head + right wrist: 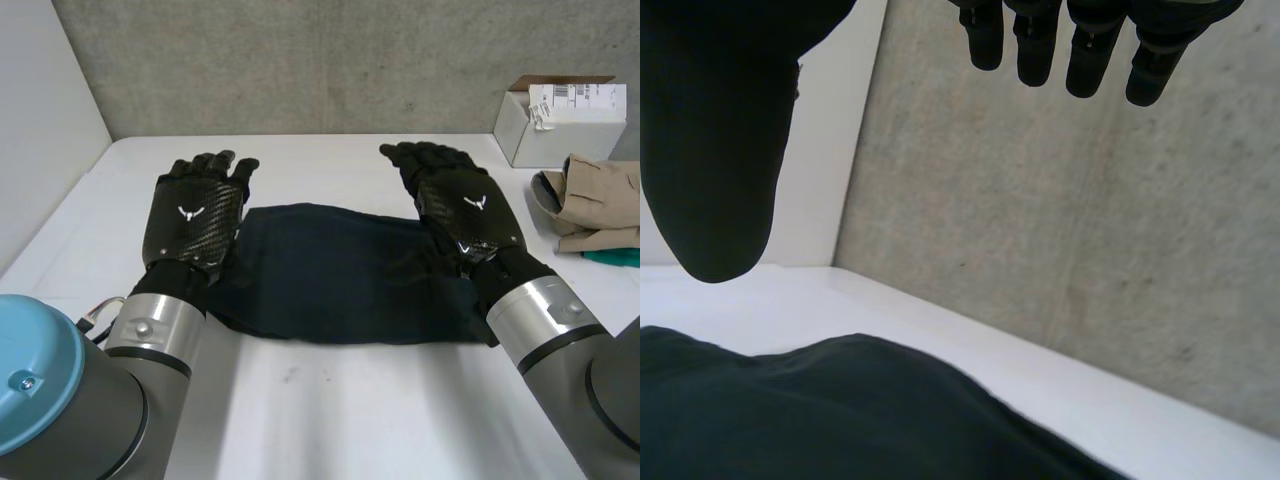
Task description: Fold the laundry.
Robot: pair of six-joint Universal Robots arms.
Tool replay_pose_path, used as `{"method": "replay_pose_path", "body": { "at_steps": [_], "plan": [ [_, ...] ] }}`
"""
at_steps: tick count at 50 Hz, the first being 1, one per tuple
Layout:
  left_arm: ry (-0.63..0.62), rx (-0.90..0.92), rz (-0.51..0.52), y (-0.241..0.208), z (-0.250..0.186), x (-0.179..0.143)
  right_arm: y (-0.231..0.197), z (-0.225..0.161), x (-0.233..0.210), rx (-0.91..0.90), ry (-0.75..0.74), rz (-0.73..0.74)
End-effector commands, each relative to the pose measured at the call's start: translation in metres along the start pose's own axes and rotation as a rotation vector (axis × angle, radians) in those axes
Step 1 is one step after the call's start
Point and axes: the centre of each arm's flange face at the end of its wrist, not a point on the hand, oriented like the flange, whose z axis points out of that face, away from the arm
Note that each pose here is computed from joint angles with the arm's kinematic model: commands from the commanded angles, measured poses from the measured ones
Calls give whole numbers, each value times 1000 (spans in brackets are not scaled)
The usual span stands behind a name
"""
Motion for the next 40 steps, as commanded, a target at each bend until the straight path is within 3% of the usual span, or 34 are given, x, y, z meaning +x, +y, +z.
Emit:
{"method": "replay_pose_path", "body": {
  "at_steps": [1, 18, 29, 40],
  "plan": [
    [4, 4, -3, 1, -1, 1, 3, 6, 14, -16, -18, 35],
    [5, 17, -43, 0, 0, 1, 5, 5, 13, -18, -26, 35],
    [101, 24, -91, 2, 4, 3, 4, 6, 13, -16, -29, 36],
    [218, 15, -221, 6, 13, -2, 5, 5, 12, -17, -30, 29]
  ]
}}
